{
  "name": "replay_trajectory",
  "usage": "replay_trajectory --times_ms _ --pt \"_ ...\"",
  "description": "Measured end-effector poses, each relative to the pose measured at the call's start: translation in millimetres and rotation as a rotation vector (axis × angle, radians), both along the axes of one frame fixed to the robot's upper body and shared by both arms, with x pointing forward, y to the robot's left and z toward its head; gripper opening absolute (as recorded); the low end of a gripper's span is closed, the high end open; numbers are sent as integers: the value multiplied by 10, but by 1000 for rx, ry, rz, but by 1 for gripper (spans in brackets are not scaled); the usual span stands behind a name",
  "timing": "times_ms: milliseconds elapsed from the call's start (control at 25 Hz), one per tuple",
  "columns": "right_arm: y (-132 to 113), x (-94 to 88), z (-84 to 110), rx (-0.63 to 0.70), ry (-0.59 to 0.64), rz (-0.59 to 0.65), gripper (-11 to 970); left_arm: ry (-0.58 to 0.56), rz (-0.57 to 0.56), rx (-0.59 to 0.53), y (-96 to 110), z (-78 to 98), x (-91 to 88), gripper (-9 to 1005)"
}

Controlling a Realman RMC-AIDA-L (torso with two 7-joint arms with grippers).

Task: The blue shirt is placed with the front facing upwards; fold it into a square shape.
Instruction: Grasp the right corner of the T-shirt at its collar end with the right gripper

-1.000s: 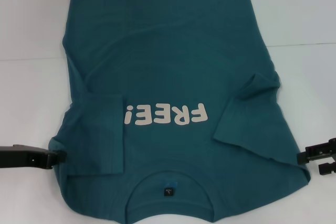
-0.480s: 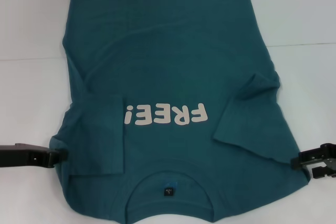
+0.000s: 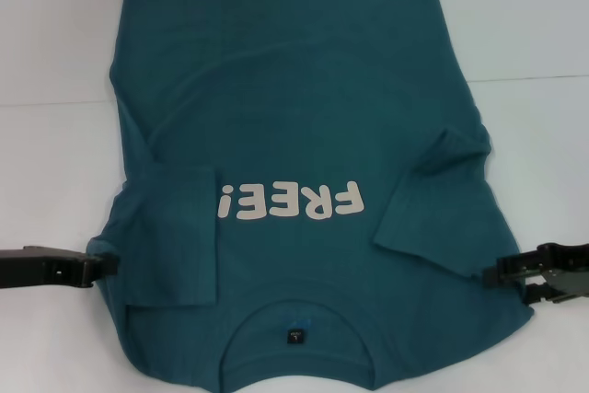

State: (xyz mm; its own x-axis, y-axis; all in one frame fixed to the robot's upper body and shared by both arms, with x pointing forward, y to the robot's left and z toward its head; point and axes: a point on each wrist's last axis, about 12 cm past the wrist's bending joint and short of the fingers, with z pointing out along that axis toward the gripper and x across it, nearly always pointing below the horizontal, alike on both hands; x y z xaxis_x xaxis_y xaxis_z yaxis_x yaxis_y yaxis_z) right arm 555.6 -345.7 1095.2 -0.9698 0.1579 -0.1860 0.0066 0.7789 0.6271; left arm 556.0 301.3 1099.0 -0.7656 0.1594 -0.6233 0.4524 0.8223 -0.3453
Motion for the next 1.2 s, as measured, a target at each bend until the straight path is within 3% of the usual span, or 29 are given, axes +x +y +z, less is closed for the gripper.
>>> replay_trajectory --times_ms 440,1200 --pt "73 18 -30 46 -14 2 841 -2 -1 -2 2 -8 -10 6" --pt "458 375 25 60 -94 42 840 -18 0 -27 28 -31 -9 7"
